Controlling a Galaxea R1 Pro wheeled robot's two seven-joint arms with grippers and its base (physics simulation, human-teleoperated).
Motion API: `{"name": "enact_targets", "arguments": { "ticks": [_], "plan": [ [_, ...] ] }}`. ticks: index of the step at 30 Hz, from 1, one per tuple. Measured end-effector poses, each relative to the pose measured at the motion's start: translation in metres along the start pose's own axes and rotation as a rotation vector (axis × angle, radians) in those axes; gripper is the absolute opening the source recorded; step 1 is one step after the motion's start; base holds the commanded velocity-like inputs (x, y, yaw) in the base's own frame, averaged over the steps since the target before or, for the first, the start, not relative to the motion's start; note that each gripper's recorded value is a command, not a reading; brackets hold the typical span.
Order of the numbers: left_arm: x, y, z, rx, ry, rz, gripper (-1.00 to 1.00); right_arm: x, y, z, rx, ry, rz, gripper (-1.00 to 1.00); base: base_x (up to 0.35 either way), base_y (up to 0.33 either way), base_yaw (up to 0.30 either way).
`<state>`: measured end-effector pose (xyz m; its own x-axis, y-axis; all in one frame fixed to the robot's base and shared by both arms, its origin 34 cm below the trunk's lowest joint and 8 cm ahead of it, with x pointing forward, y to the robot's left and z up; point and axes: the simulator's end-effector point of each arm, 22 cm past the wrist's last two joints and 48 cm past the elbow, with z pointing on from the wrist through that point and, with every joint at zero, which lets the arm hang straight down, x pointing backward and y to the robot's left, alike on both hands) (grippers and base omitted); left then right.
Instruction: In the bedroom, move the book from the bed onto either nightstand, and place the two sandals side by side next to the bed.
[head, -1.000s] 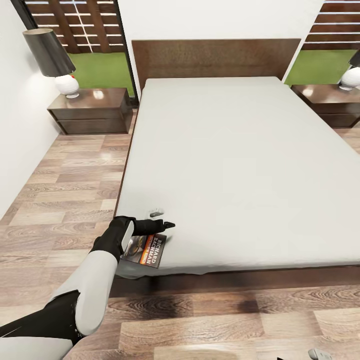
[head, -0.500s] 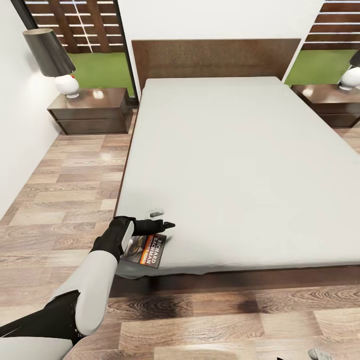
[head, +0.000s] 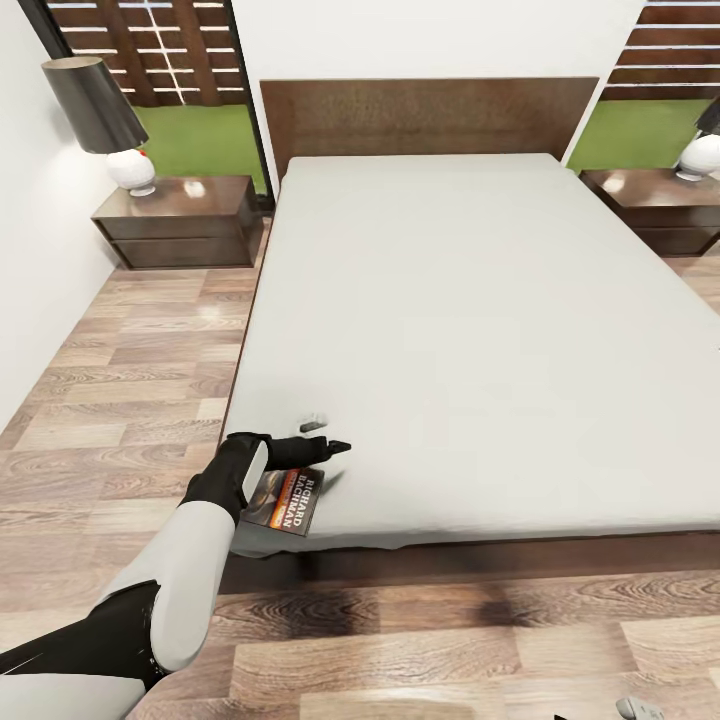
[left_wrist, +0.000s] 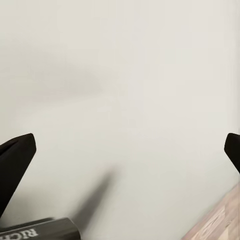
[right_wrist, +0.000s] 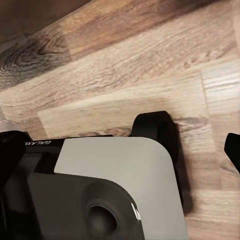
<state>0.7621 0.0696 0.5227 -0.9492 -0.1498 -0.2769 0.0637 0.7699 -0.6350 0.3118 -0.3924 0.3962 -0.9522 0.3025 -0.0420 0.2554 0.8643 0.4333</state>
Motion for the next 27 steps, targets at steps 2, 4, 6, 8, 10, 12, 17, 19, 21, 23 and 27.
{"name": "enact_targets", "arguments": {
  "ticks": [2, 4, 6, 8, 10, 12, 17, 19, 21, 23, 27],
  "plan": [
    [0.0000, 0.0000, 0.0000, 0.000, 0.000, -0.001, 1.00, 0.0000, 0.0000, 0.0001, 0.000, 0.000, 0.000, 1.00, 0.000, -0.001, 0.000],
    [-0.0001, 0.0000, 0.0000, 0.001, -0.001, -0.001, 1.00, 0.0001, 0.0002, 0.0001, 0.000, 0.000, 0.000, 1.00, 0.000, 0.000, 0.000],
    [-0.0001, -0.0001, 0.0000, 0.001, -0.001, -0.002, 1.00, 0.0001, 0.0001, 0.0001, 0.000, 0.000, 0.000, 1.00, -0.004, 0.000, 0.000],
    [-0.0012, -0.0009, 0.0000, 0.005, -0.005, -0.004, 1.00, 0.0001, 0.0000, 0.0002, 0.000, 0.000, 0.000, 1.00, -0.087, 0.000, 0.000],
    [-0.0020, -0.0013, 0.0000, 0.007, -0.008, -0.005, 1.00, 0.0000, 0.0001, 0.0002, 0.000, 0.000, 0.000, 1.00, -0.132, 0.000, 0.000],
    [-0.0023, -0.0015, -0.0001, 0.008, -0.009, -0.005, 1.00, 0.0000, 0.0002, 0.0002, 0.000, 0.000, 0.000, 1.00, -0.057, 0.000, 0.000],
    [-0.0025, -0.0020, -0.0003, 0.010, -0.010, -0.007, 1.00, -0.0001, 0.0001, 0.0000, -0.001, 0.000, 0.000, 1.00, -0.017, 0.000, 0.000],
    [-0.0022, -0.0016, -0.0002, 0.008, -0.009, -0.005, 1.00, -0.0001, 0.0001, 0.0000, -0.001, 0.000, 0.000, 1.00, -0.003, 0.000, 0.000],
    [-0.0021, -0.0015, -0.0002, 0.007, -0.009, -0.005, 1.00, 0.0000, 0.0001, 0.0000, -0.001, 0.000, 0.000, 1.00, -0.001, 0.000, 0.000],
    [-0.0021, -0.0014, -0.0002, 0.007, -0.009, -0.004, 1.00, 0.0000, 0.0002, 0.0001, -0.001, 0.000, 0.000, 1.00, 0.000, 0.000, 0.000],
    [-0.0020, -0.0014, -0.0002, 0.007, -0.008, -0.004, 1.00, 0.0001, 0.0002, 0.0000, -0.001, 0.000, 0.000, 1.00, 0.000, 0.000, 0.000]
  ]
}}
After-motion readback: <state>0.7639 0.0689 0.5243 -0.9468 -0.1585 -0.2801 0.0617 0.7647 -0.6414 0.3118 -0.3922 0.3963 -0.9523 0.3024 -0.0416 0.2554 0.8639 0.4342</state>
